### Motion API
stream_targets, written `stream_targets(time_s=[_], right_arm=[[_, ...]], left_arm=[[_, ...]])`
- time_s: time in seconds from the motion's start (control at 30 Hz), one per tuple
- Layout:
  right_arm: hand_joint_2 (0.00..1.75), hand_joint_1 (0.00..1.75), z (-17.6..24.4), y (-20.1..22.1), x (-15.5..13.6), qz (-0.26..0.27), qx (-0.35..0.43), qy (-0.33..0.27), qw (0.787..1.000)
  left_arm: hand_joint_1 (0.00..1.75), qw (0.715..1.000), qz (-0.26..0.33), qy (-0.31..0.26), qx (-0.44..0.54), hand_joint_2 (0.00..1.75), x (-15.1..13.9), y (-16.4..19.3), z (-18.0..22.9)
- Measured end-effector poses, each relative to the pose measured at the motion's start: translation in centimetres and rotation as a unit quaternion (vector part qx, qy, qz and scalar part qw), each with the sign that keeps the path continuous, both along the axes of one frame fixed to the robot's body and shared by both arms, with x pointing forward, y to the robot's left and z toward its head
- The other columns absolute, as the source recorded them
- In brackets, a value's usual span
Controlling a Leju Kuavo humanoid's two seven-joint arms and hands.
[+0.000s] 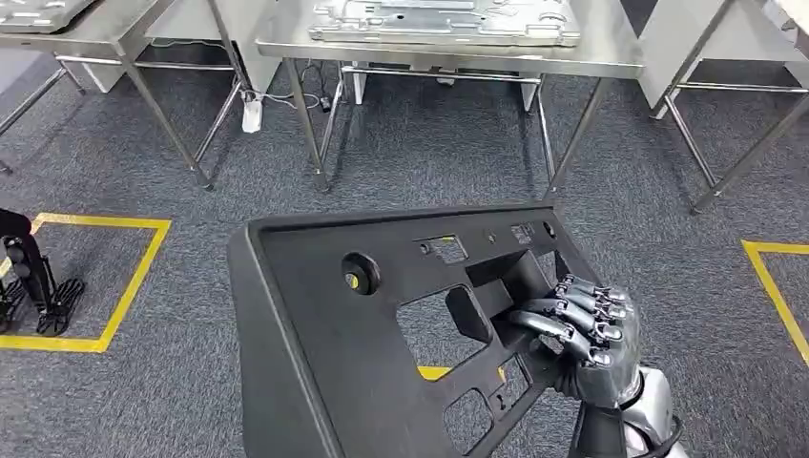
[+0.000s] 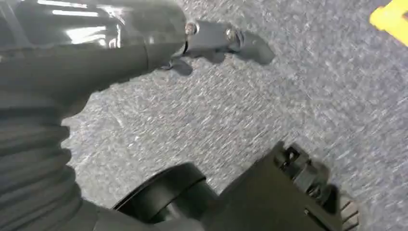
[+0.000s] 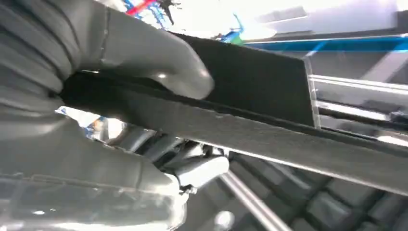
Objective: Take the parts from the cabinet and place them on the table.
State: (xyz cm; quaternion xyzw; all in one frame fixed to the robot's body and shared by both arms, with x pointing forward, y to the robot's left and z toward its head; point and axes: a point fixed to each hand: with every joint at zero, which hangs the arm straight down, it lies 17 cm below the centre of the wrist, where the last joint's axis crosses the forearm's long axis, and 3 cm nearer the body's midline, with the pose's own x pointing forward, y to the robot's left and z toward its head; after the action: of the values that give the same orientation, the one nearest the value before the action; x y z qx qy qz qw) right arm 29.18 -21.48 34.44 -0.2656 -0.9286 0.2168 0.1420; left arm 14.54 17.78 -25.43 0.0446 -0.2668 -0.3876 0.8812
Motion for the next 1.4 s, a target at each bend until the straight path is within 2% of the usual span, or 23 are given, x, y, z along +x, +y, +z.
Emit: stream_targets(time_s=[0.2,0.33,0.93,1.2,1.4], right_arm=[[1.75,1.75,0.0,0.1,0.0,0.000,0.005,0.001,1.000],[1.75,1.75,0.1,0.1,0.0,0.000,0.006,0.001,1.000],[1.75,1.75,0.1,0.0,0.0,0.008,0.018,0.009,1.000],[1.75,1.75,0.2,0.1,-0.1,0.005,0.016,0.005,1.000],[1.75,1.75,0.1,0.0,-0.2,-0.001,0.014,0.001,1.000]], left_arm=[[0.00,1.000,0.001,-0.009,-0.001,1.75,1.0,0.0,0.3],[0.00,1.000,0.000,0.001,-0.001,1.75,0.0,-0.1,0.0],[0.00,1.000,-0.001,0.003,-0.003,1.75,-0.4,-0.3,0.0],[0.00,1.000,0.000,-0.005,-0.005,1.75,0.4,-0.3,0.2],[0.00,1.000,-0.001,0.003,-0.007,1.75,-0.2,-0.6,0.0]])
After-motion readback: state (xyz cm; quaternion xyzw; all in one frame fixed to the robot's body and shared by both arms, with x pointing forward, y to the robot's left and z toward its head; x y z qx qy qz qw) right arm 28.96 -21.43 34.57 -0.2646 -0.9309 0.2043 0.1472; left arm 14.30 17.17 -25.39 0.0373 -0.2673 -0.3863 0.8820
